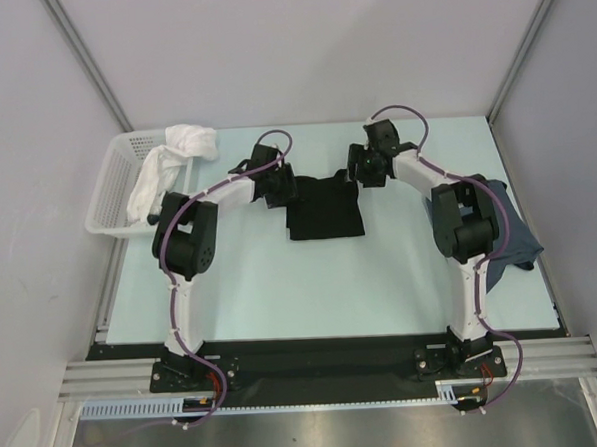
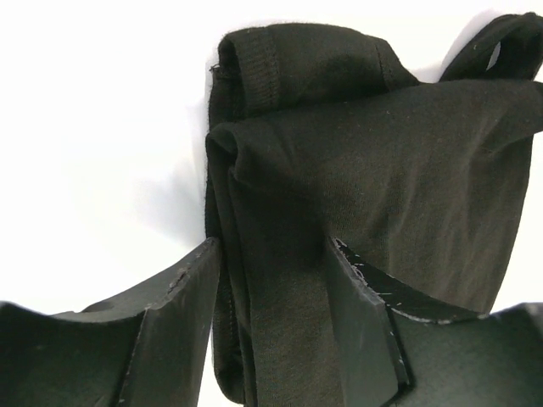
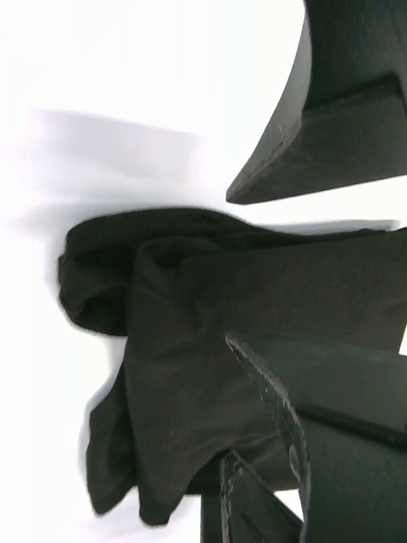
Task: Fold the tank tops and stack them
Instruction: Neatly place the folded tank top to the corner
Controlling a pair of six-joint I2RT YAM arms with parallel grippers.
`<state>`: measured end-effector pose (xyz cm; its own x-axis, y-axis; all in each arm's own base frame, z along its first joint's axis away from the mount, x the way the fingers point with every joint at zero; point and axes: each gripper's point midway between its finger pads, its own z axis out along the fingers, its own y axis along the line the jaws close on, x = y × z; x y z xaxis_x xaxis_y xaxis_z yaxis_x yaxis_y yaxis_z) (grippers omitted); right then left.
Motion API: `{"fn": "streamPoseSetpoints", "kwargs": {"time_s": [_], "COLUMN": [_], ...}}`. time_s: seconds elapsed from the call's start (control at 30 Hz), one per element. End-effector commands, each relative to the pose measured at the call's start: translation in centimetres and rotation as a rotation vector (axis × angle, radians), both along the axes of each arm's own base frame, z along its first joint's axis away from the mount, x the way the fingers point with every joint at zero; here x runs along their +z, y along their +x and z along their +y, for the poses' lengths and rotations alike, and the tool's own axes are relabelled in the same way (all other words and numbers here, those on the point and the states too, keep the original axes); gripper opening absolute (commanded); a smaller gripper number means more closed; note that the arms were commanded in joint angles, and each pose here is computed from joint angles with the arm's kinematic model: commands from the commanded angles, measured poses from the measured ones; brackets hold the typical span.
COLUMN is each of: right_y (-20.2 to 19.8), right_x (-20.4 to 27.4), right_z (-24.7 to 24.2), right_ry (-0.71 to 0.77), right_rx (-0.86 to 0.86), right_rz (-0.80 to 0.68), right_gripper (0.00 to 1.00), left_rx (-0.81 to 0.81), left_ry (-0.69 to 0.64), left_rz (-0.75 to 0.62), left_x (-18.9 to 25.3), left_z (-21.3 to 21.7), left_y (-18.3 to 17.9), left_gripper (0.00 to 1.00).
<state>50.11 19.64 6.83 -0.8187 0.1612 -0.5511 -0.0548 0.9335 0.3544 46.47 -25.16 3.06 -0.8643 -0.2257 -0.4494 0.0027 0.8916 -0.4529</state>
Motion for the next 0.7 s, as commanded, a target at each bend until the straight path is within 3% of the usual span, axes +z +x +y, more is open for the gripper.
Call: {"fn": "streamPoseSetpoints", "kwargs": {"time_s": [0.0,0.2,0.4,0.67], "right_y": [-0.3,-0.3,-0.9,-2.2], "right_x": [0.2,-2.2,-4.7,-6.8], "right_z": [-0.9,-0.5,0.8,2.9], "right_ry": [-0.021,-0.023,-0.042,-0.085], "right_rx": [-0.009,-0.004,0.022,0.067], "right_rz": [0.010,0.056,0.107,0.160], "right_gripper": [0.64,0.71,0.71,0.44], "left_rx": [-0.013,-0.015,-0.017,0.007], "left_ry": [0.004,0.008,0.011,0.019], "left_rz": [-0.010,-0.002,0.008,0.044], "left_x": [0.9,0.5,0.1,-1.0], "left_z": [-0.1,-0.3,-0.7,-1.1], "left_y": [-0.6,-0.7,-0.7,-1.2], "left_gripper": [0.57,0.56,0.55,0.34]}}
